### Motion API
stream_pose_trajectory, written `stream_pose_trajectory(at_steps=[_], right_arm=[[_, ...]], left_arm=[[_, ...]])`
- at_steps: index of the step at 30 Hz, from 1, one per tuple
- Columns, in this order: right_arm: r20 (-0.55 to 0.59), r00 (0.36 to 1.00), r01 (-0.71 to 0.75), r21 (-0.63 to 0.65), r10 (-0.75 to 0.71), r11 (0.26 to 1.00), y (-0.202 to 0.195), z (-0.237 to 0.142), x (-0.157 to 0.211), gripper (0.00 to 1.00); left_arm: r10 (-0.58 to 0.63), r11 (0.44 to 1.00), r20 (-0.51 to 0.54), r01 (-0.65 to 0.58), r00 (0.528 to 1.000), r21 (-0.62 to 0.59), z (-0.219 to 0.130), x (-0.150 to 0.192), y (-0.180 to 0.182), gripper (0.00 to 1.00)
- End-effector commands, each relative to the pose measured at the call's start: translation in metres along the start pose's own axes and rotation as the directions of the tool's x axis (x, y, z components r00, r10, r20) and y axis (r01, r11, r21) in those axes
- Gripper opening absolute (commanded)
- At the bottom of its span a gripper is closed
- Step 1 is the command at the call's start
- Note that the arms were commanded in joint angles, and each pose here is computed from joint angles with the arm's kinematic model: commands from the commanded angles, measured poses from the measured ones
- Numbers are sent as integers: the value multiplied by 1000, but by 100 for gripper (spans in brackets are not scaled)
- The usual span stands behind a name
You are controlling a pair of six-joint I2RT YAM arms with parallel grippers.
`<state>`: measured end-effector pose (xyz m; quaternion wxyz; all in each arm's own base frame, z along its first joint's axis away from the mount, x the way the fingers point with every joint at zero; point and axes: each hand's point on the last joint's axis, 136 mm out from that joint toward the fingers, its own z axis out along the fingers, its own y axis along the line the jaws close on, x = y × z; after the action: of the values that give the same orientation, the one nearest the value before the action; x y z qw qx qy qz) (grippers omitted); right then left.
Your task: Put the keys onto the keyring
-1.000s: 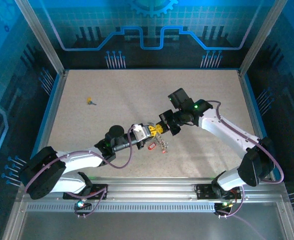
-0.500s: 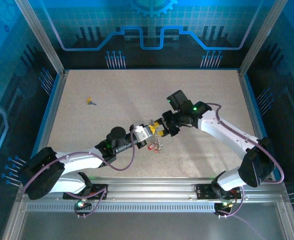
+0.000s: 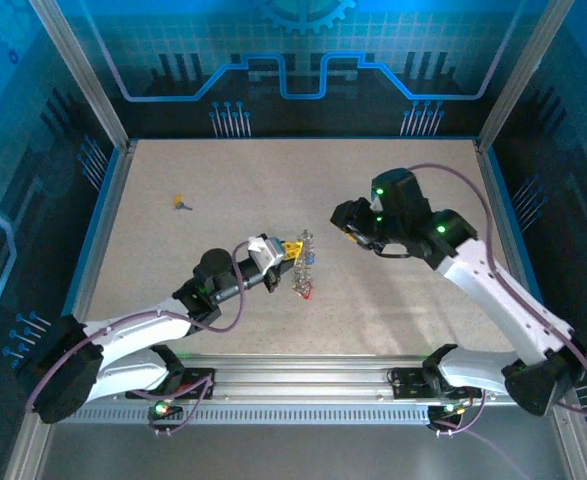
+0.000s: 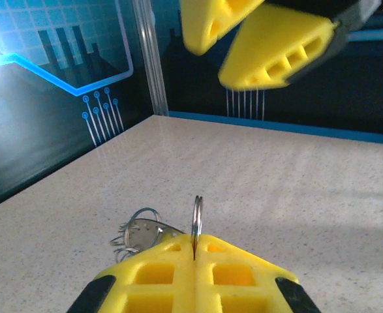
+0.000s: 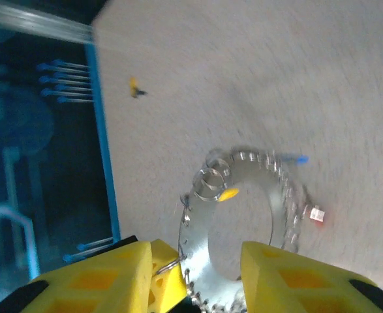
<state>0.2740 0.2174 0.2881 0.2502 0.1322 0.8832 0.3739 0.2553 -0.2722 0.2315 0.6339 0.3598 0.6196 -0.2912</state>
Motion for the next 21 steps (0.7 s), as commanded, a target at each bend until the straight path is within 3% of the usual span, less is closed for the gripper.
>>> stream_pose_trajectory(at_steps=[1,4,6,7,15,21], right_arm=[[135,820,573,-186,-557,798,39,-14,2,44],[220,507,848,-297,-833,438,53,-27,42,45],[315,270,919,-367,-910,146,53,-39,73,37],[348,188,934,-353,-918,57,50,-40,80,35],[359,-64,914,-355,-931,-199,30,-28,99,45],[297,-161,871,-406,-941,-278,10,-14,110,45]], left_arm=[[-88,994,62,83,994,76,-9,-23,-7,0],[-122,986,74,112,990,124,-13,-30,-11,0],[-116,982,68,105,991,155,-15,-33,-16,0],[-112,980,63,100,992,172,-16,-34,-19,0],[-81,958,44,65,996,279,-18,-33,-34,0],[-59,945,47,41,997,323,-19,-33,-41,0]])
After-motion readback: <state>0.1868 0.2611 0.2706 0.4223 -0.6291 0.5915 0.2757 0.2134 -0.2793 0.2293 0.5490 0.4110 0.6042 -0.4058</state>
